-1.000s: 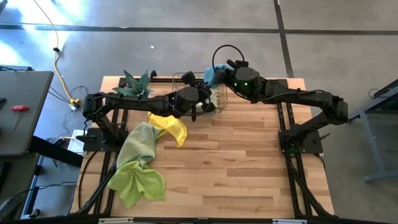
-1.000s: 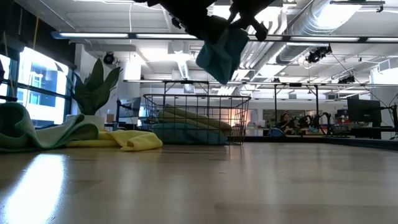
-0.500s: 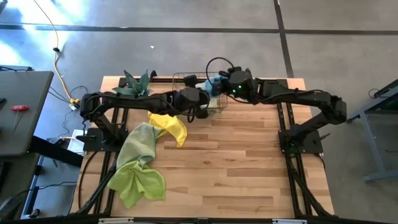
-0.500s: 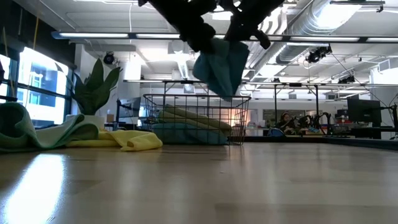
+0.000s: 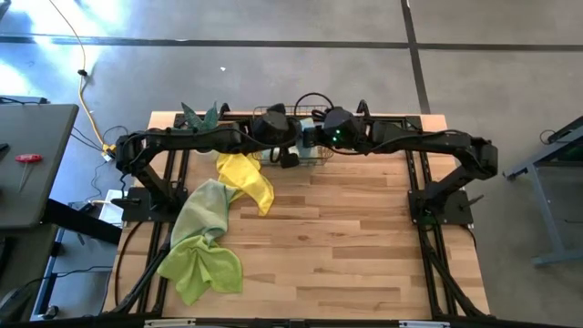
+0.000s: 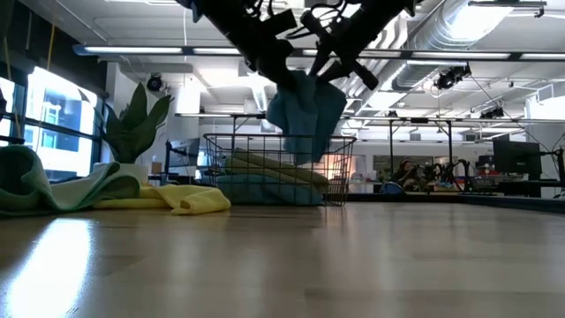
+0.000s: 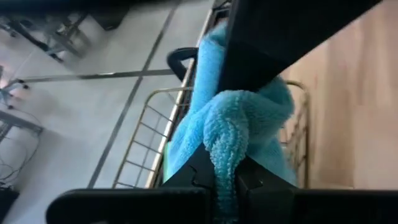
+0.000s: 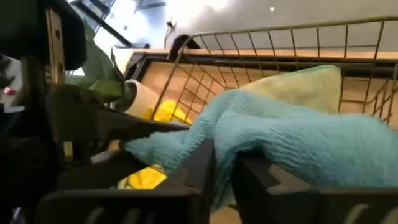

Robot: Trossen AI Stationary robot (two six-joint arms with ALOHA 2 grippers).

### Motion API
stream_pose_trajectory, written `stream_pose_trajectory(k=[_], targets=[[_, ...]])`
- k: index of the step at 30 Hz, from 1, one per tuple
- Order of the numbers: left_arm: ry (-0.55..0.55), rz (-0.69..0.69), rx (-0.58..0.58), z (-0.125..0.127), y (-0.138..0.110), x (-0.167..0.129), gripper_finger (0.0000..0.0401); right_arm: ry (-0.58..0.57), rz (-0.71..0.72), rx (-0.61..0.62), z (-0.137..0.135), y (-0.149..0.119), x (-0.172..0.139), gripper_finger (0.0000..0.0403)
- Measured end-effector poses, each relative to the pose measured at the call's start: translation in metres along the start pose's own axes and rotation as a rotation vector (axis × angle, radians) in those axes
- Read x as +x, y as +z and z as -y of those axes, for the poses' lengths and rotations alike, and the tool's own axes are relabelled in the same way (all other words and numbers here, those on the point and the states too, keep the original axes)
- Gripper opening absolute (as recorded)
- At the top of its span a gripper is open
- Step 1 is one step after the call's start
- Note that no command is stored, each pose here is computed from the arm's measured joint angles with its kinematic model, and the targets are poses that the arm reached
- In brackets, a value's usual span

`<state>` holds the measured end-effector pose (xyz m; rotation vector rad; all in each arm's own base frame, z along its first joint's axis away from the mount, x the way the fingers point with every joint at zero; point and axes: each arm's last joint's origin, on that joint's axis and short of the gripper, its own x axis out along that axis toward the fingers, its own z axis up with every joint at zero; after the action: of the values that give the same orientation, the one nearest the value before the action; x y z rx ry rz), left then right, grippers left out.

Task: Fold microfiber towels
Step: Put the blue microfiber cloth in the basket

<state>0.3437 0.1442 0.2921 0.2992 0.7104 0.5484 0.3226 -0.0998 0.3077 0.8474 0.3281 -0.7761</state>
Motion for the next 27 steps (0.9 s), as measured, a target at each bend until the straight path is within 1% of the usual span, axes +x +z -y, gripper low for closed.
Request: stream_pose_trajectory(k=[3,6,8,11,14,18,20,25,27], targets=[[-0.054,0.004,0.012,-0.001,-0.002,0.001,0.0000,0.021,-0.038,-0.014,0.004,0.003,0.003,0.0087],[-0.120,-0.014,0.006,-0.006,-0.008,0.003,0.0000,0.089,-0.109,-0.079,0.007,0.008,0.005,0.0126],[-0.160,-0.044,-0.004,-0.010,-0.013,0.005,0.0000,0.148,-0.191,-0.175,0.010,0.009,0.004,0.0146],[-0.186,-0.060,-0.009,-0.015,-0.018,0.006,0.0000,0.211,-0.296,-0.316,0.015,0.007,0.002,0.0165],[-0.204,-0.054,-0.009,-0.020,-0.020,0.007,0.0000,0.231,-0.362,-0.452,0.020,0.003,-0.001,0.0171],[-0.234,-0.045,-0.024,-0.025,-0.022,0.009,0.0000,0.204,-0.400,-0.685,0.027,0.000,-0.008,0.0171],[-0.238,-0.044,-0.027,-0.026,-0.022,0.009,0.0000,0.181,-0.407,-0.768,0.029,-0.001,-0.013,0.0171],[-0.243,-0.044,-0.033,-0.025,-0.022,0.009,0.0000,0.175,-0.421,-0.869,0.032,0.001,-0.033,0.0172],[-0.245,-0.044,-0.040,-0.025,-0.022,0.009,0.0000,0.131,-0.400,-0.893,0.033,0.002,-0.039,0.0172]])
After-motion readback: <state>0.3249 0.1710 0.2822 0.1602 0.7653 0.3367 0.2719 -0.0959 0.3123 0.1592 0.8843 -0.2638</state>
